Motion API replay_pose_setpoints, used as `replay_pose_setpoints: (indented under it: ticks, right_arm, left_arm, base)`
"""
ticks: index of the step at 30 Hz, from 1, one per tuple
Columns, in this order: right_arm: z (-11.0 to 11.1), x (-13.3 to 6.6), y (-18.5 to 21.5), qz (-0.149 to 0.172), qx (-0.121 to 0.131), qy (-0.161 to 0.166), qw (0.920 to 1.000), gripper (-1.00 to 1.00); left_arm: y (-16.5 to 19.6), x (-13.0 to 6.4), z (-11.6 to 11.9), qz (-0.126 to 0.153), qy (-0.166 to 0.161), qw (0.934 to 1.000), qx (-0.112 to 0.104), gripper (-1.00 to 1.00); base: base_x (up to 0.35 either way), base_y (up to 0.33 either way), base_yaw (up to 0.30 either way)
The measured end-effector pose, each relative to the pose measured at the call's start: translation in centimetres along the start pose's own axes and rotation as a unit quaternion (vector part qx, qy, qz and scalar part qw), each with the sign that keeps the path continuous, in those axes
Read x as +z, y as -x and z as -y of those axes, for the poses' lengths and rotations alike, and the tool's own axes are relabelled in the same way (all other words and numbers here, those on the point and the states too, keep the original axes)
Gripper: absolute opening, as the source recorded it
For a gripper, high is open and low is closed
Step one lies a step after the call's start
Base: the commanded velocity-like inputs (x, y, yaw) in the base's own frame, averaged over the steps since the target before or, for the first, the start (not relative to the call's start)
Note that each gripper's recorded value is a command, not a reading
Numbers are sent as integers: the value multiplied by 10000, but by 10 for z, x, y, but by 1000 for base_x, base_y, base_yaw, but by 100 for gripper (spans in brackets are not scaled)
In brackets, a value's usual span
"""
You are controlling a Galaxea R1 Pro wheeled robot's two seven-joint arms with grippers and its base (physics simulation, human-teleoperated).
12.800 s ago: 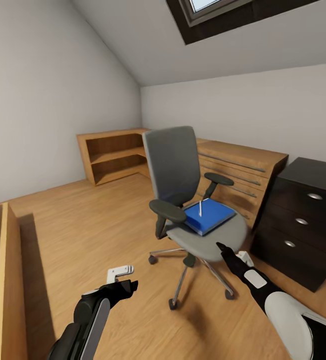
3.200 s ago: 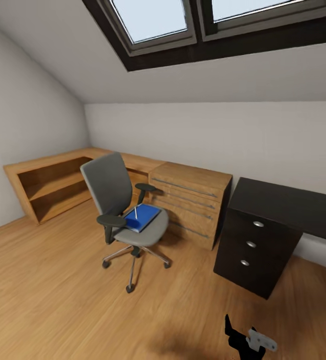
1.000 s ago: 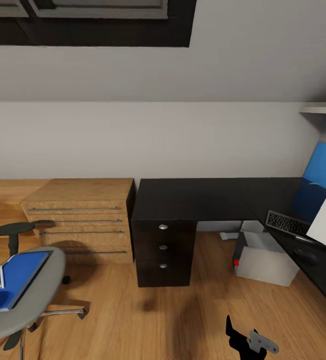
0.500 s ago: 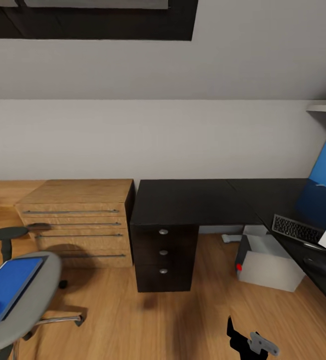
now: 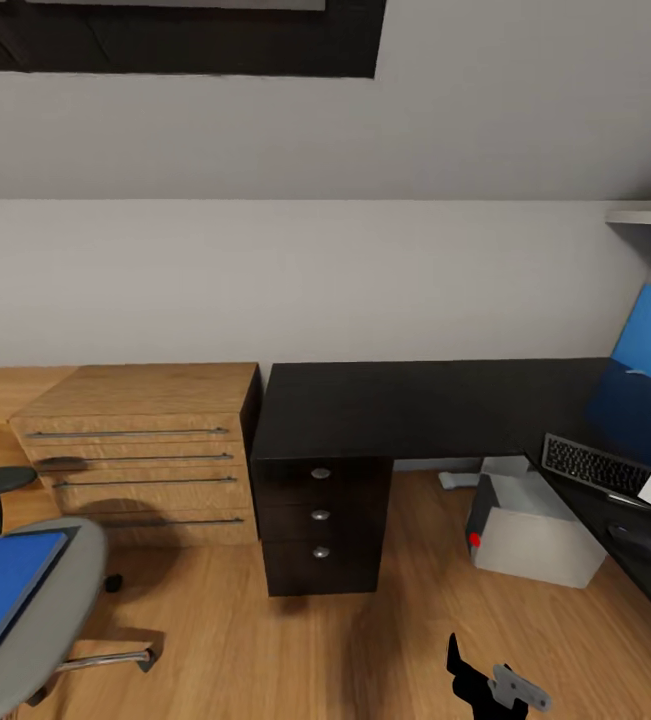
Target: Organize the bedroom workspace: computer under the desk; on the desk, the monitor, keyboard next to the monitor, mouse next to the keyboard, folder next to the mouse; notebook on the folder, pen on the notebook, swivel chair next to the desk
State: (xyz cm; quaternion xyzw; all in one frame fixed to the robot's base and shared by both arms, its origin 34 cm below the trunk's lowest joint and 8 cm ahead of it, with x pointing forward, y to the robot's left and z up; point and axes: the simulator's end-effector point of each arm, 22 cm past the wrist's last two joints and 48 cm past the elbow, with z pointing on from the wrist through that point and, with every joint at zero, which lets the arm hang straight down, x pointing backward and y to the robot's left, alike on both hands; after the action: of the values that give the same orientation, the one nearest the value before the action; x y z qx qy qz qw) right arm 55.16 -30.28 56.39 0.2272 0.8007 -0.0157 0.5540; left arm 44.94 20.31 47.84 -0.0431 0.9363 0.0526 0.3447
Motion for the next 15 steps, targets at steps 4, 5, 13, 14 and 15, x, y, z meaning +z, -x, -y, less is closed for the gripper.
replay_pose_setpoints:
  ticks: [4,5,13,14,15]
  right_arm:
    - [-1,0,1,11,-6,19,10000,100]
    - [-1,0,1,13,-6,21,10000,100]
    - [-3,0,3,28,-19,58,10000,100]
    - [-5,0,3,26,-42,86,10000,100]
    - [-6,0,3,26,-61,108,9999,100]
  left_arm:
    - [1,0,0,11,-2,10000,-2,100]
    - [1,0,0,14,-2,10000,-2,100]
    - [3,0,0,37,-1,10000,-5,100]
    - [3,0,0,39,-1,10000,-5,100]
    - [4,0,0,42,-1,10000,-6,100]
  base:
    - [0,1,-267]
    - [0,40,-273]
    - [0,176,-275]
    - [0,250,-278]
    - [0,213,-278]
